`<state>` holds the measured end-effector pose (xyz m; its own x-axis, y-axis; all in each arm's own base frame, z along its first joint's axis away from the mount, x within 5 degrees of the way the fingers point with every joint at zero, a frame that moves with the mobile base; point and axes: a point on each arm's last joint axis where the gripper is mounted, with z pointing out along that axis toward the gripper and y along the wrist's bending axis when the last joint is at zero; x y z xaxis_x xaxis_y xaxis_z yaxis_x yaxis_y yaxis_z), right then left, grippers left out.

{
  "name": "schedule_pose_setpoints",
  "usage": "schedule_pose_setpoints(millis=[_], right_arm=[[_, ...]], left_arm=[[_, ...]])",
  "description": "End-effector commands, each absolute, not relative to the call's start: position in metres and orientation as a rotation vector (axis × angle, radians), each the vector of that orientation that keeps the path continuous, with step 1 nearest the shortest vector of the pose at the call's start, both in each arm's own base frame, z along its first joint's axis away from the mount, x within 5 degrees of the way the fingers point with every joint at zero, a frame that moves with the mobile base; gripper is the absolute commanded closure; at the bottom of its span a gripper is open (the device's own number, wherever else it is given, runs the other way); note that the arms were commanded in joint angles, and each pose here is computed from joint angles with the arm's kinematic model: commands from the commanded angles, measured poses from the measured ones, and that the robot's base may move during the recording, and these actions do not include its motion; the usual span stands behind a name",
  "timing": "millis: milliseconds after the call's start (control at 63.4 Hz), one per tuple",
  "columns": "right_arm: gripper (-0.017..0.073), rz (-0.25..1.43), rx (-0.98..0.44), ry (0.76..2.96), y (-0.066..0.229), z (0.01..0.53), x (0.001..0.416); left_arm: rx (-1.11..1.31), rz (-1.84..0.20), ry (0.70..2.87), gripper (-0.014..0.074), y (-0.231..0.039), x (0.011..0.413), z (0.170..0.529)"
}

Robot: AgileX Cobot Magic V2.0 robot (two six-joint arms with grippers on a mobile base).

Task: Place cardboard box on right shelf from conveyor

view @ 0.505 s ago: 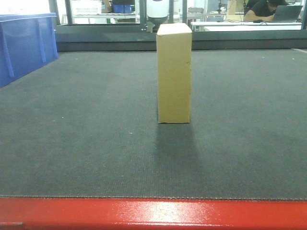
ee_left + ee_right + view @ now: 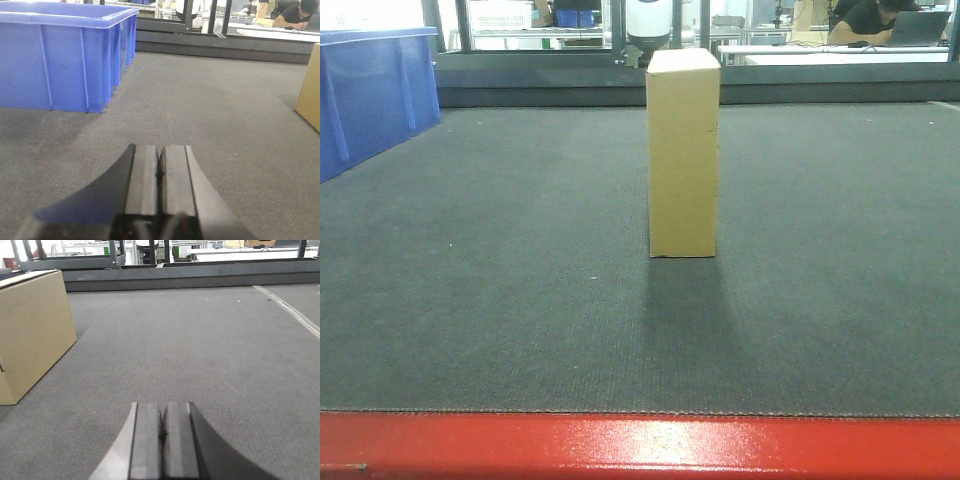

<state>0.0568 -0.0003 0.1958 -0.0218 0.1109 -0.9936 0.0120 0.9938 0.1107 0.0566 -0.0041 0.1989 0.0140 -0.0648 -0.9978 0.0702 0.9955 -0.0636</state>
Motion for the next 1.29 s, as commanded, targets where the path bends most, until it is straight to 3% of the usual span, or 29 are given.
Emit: schedule_pose_setpoints(millis=[0,489,631,804,899,1120,1277], right_arm=[[0.0503,0.068,0.087,1.49,-0.001,0.205,0.055],[0.0503,0.067,0.087,1.45,-0.001,0.209,0.055],[0.0503,0.069,0.083,1.374,-0.001,0.237,0.05],[0.0496,0.073,0.081,1.44,0.0,0.285,0.055],[0.04,0.073,0.081,1.464,-0.001,0.314,0.067],[-0.0076,0.039,0.008,1.567,0.002,0.359,0.117],[-0.0063,0.034,-0.116,1.638,0.016,0.382,0.163]], left_arm=[[-0.01,-0.12,1.448,0.0713,-0.004,0.055,0.209],[-0.01,-0.12,1.448,0.0713,-0.004,0.055,0.209],[-0.01,-0.12,1.448,0.0713,-0.004,0.055,0.209],[-0.01,-0.12,1.448,0.0713,-0.004,0.055,0.209],[-0.01,-0.12,1.448,0.0713,-0.004,0.055,0.209],[-0.01,-0.12,1.448,0.0713,-0.004,0.055,0.209],[-0.01,-0.12,1.448,0.0713,-0.004,0.055,0.209]])
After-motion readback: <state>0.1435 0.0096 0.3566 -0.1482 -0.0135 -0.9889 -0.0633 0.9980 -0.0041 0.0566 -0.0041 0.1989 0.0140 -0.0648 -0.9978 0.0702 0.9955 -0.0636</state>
